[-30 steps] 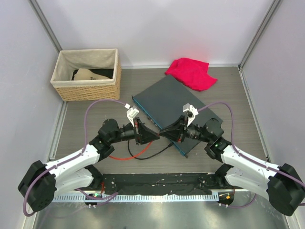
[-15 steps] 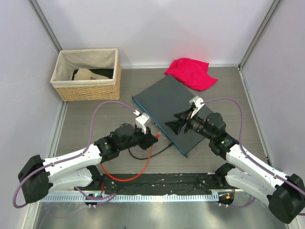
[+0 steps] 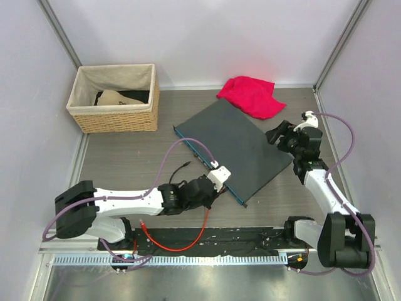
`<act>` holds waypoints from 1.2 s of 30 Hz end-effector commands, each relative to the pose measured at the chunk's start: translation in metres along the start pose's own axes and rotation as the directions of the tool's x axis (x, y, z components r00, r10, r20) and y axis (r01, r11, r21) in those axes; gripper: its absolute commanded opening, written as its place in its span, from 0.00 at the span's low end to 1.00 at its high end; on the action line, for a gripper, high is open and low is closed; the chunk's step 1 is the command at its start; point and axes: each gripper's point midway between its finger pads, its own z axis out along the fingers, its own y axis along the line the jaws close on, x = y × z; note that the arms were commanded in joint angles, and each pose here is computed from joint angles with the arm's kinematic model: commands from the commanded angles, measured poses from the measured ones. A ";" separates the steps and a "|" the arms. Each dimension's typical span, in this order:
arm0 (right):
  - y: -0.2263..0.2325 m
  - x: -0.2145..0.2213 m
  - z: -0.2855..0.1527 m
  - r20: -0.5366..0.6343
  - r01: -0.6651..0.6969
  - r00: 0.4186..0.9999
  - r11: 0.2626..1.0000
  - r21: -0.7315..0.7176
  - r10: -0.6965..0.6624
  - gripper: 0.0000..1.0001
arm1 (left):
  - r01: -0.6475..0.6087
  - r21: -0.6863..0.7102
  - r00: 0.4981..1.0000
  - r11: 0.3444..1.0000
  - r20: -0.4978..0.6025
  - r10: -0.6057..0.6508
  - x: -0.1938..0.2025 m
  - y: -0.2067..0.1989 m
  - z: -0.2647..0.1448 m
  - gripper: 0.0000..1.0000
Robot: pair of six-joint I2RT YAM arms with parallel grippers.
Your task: Insert the plug into the switch port
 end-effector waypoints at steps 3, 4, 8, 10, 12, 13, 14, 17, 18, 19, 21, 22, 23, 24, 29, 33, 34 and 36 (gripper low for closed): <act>-0.051 -0.022 0.020 0.018 -0.109 0.994 0.988 0.108 0.108 0.77 | -0.052 0.034 0.999 0.998 -0.010 0.052 -0.008 -0.023 0.014 0.00; -0.065 -0.024 0.021 0.027 -0.140 0.990 0.981 0.132 0.137 0.77 | -0.054 0.056 0.998 0.997 -0.020 0.055 -0.006 -0.028 0.015 0.00; -0.092 -0.011 0.033 -0.024 -0.185 0.981 0.973 0.137 0.190 0.76 | -0.067 0.105 0.992 0.992 -0.097 0.077 0.010 -0.041 0.025 0.00; -0.094 -0.004 0.036 -0.054 -0.183 0.980 0.975 0.124 0.190 0.76 | -0.074 0.112 0.987 0.991 -0.136 0.089 0.016 -0.043 0.030 0.00; -0.096 0.002 0.038 -0.074 -0.186 0.978 0.975 0.123 0.196 0.76 | -0.077 0.123 0.983 0.990 -0.156 0.095 0.018 -0.047 0.033 0.00; -0.097 0.004 0.039 -0.078 -0.187 0.977 0.974 0.127 0.198 0.76 | -0.083 0.119 0.975 0.989 -0.193 0.105 0.027 -0.046 0.036 0.00; -0.098 0.005 0.039 -0.080 -0.189 0.976 0.973 0.129 0.200 0.76 | -0.086 0.116 0.972 0.990 -0.208 0.109 0.029 -0.046 0.037 0.00; -0.100 0.008 0.040 -0.081 -0.187 0.977 0.973 0.136 0.199 0.76 | -0.089 0.104 0.963 0.991 -0.244 0.112 0.029 -0.047 0.042 0.00; -0.101 0.009 0.040 -0.082 -0.188 0.976 0.972 0.140 0.200 0.76 | -0.097 0.092 0.954 0.991 -0.276 0.119 0.035 -0.044 0.041 0.00; -0.103 0.010 0.041 -0.082 -0.190 0.976 0.971 0.143 0.202 0.76 | -0.104 0.081 0.946 0.991 -0.300 0.124 0.040 -0.043 0.043 0.00; -0.104 0.012 0.042 -0.087 -0.194 0.974 0.971 0.141 0.207 0.76 | -0.119 0.052 0.936 0.992 -0.326 0.130 0.039 -0.038 0.044 0.00; -0.104 0.015 0.044 -0.091 -0.195 0.974 0.971 0.137 0.209 0.76 | -0.124 0.043 0.934 0.991 -0.333 0.131 0.039 -0.038 0.045 0.00; -0.104 0.015 0.045 -0.091 -0.199 0.973 0.971 0.132 0.212 0.76 | -0.127 0.032 0.933 0.991 -0.337 0.130 0.036 -0.037 0.047 0.00; -0.105 0.016 0.046 -0.094 -0.200 0.972 0.971 0.134 0.213 0.76 | -0.139 0.008 0.927 0.990 -0.352 0.133 0.038 -0.032 0.046 0.00; -0.103 0.024 0.051 -0.115 -0.210 0.968 0.972 0.106 0.222 0.75 | -0.170 -0.056 0.913 0.984 -0.385 0.136 0.036 -0.022 0.049 0.00; -0.103 0.028 0.054 -0.126 -0.218 0.965 0.971 0.094 0.229 0.75 | -0.190 -0.079 0.899 0.979 -0.416 0.140 0.038 -0.019 0.050 0.00; -0.102 0.028 0.054 -0.125 -0.219 0.966 0.972 0.088 0.228 0.75 | -0.190 -0.080 0.897 0.979 -0.420 0.140 0.038 -0.018 0.050 0.00; -0.101 0.028 0.055 -0.127 -0.222 0.965 0.972 0.081 0.231 0.75 | -0.194 -0.081 0.898 0.978 -0.417 0.144 0.036 -0.020 0.052 0.00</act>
